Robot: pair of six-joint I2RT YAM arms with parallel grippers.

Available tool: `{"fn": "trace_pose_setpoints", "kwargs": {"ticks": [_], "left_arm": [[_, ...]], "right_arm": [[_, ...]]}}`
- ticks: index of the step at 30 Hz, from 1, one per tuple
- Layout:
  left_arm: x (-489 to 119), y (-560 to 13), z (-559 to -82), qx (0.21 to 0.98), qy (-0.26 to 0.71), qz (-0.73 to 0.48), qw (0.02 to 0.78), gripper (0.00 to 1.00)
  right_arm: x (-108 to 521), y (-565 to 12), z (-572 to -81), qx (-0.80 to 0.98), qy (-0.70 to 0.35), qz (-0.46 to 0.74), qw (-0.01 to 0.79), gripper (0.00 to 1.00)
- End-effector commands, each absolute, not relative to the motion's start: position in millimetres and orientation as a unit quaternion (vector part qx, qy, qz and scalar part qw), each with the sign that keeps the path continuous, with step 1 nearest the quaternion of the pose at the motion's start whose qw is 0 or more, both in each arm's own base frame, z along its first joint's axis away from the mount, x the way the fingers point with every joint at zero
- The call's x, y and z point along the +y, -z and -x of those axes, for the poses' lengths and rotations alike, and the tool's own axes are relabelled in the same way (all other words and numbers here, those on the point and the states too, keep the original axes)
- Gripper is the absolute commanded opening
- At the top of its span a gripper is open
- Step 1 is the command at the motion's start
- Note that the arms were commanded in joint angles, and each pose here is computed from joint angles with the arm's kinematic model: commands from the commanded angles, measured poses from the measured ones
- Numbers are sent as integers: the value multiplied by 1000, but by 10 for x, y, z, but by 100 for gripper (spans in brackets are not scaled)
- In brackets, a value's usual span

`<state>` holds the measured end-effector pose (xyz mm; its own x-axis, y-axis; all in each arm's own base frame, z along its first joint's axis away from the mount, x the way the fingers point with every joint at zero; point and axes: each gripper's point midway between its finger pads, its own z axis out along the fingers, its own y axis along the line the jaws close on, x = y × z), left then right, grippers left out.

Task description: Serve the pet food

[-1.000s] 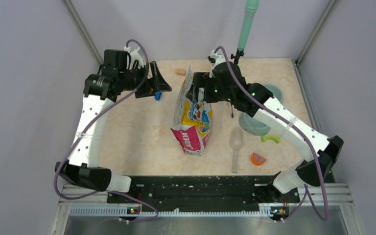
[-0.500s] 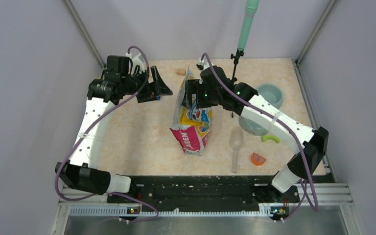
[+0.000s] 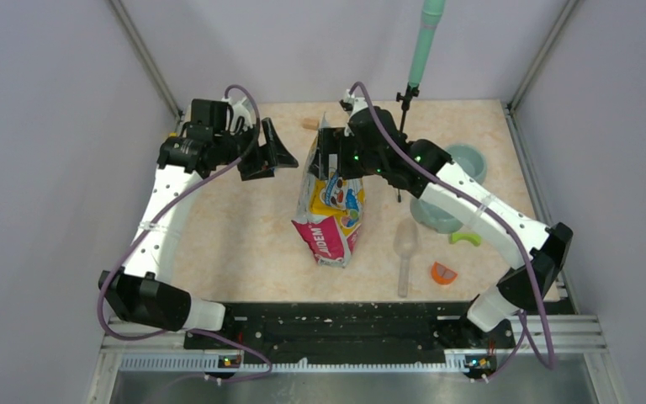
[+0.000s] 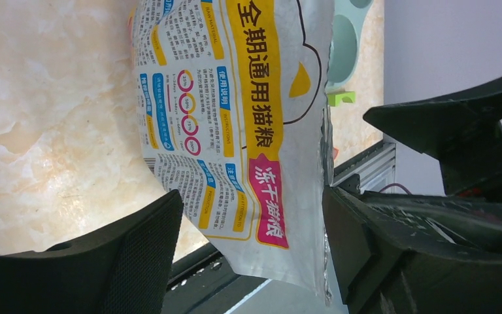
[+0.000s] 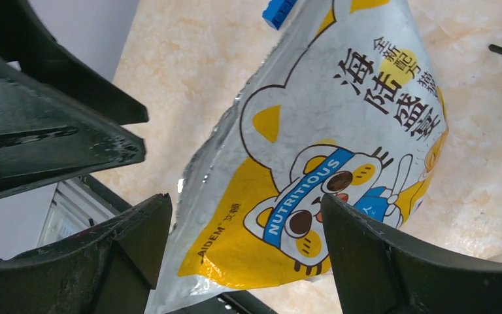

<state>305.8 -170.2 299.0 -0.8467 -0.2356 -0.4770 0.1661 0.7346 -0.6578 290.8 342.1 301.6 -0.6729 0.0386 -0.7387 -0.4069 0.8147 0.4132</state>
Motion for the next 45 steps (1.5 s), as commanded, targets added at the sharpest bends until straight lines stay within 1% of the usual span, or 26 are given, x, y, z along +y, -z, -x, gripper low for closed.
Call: {"fn": "trace_pose_setpoints", "kwargs": {"ticks": [1, 5, 13, 19, 26, 37, 40, 45], "left_arm": [[-1701, -3038, -3151, 883, 364, 20, 295, 82], [-1703, -3023, -3166, 884, 364, 22, 293, 81], [-1710, -3007, -3173, 884, 366, 25, 290, 81], [-1720, -2996, -3177, 884, 368, 26, 288, 81], [-1713, -2938, -3174, 885, 367, 36, 284, 81], [-1712, -2941, -3188, 884, 369, 44, 285, 81], [-1712, -2935, -3179, 884, 368, 44, 284, 81], [-1709, -2924, -3162, 884, 368, 45, 284, 81]], "right_arm": [[3535, -3374, -2809, 843, -318, 125, 416, 86], [3561, -3268, -2800, 849, -310, 129, 407, 86], [3428, -3031, -2868, 873, -258, 114, 397, 86], [3506, -3129, -2821, 864, -284, 125, 396, 86], [3540, -3464, -2772, 831, -324, 131, 432, 87], [3410, -3011, -2832, 872, -258, 114, 401, 87], [3388, -3003, -2830, 874, -253, 109, 400, 87], [3512, -3256, -2761, 850, -304, 125, 413, 87]]}}
